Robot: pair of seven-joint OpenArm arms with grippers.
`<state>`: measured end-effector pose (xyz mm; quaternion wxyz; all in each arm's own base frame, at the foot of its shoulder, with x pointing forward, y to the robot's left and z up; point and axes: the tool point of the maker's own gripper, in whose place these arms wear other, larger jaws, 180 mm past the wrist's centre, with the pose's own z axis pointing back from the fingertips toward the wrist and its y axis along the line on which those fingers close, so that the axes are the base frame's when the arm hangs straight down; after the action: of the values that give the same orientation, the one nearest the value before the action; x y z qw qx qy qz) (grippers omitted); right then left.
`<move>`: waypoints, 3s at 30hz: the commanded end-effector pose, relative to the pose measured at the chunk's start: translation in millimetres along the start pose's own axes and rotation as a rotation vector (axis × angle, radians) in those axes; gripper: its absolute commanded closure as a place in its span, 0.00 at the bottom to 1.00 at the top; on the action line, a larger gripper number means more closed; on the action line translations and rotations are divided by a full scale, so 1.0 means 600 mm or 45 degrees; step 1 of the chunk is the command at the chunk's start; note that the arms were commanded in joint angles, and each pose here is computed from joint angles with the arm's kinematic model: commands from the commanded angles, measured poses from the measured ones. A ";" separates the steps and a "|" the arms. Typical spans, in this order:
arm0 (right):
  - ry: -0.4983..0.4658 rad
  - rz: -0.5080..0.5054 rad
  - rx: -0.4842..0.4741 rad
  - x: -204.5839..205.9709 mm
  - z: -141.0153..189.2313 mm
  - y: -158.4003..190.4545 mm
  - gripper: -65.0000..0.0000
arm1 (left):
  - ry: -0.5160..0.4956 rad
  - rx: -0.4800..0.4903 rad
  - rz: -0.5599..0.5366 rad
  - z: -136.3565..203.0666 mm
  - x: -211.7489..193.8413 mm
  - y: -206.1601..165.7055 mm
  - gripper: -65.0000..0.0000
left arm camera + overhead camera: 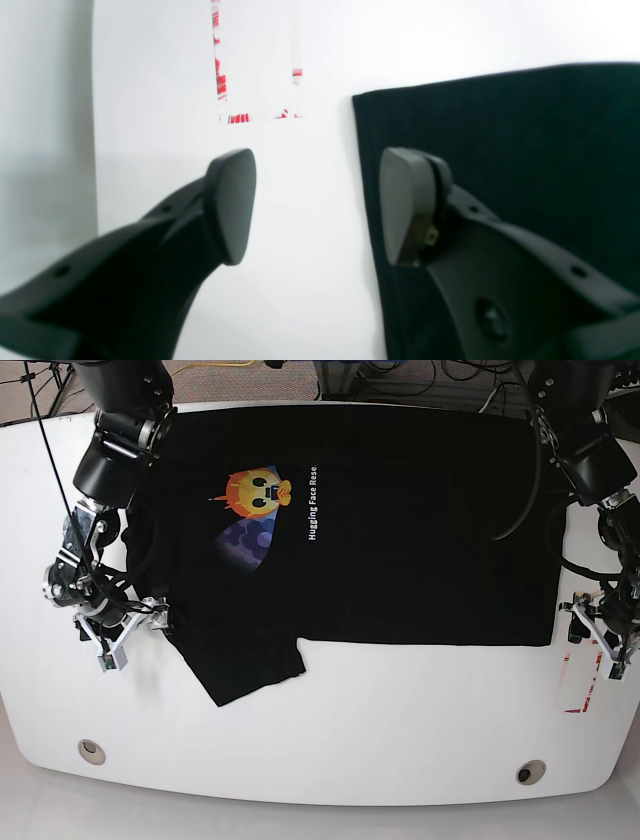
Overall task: Layout the t-shirt on the table in an organized manner, then fold the t-shirt properly
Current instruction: 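Move both grippers to the t-shirt hem corners and grasp them, then fold the hem with both grippers up and over toward the collar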
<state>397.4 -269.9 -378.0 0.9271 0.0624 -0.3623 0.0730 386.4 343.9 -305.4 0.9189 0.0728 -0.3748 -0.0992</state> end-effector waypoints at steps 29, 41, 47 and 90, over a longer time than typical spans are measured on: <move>-0.025 -0.082 0.171 -0.015 -0.070 0.064 0.63 | -0.096 -0.008 0.299 -0.078 -0.027 0.039 0.44; -0.011 -0.083 0.174 -0.024 -0.071 0.067 1.00 | -0.090 -0.057 0.403 -0.107 -0.029 0.029 0.43; -0.011 -0.083 0.174 -0.024 -0.071 0.067 1.00 | -0.079 -0.099 0.440 -0.128 -0.043 0.008 0.43; -0.037 -0.052 0.151 -0.014 -0.061 0.059 1.00 | -0.113 -0.219 0.304 -0.155 0.001 -0.079 1.00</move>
<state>399.7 -219.5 -424.1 0.9189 0.1481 -0.3606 0.0602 427.3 293.9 -412.5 0.9254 -0.0704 -0.3721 -0.0140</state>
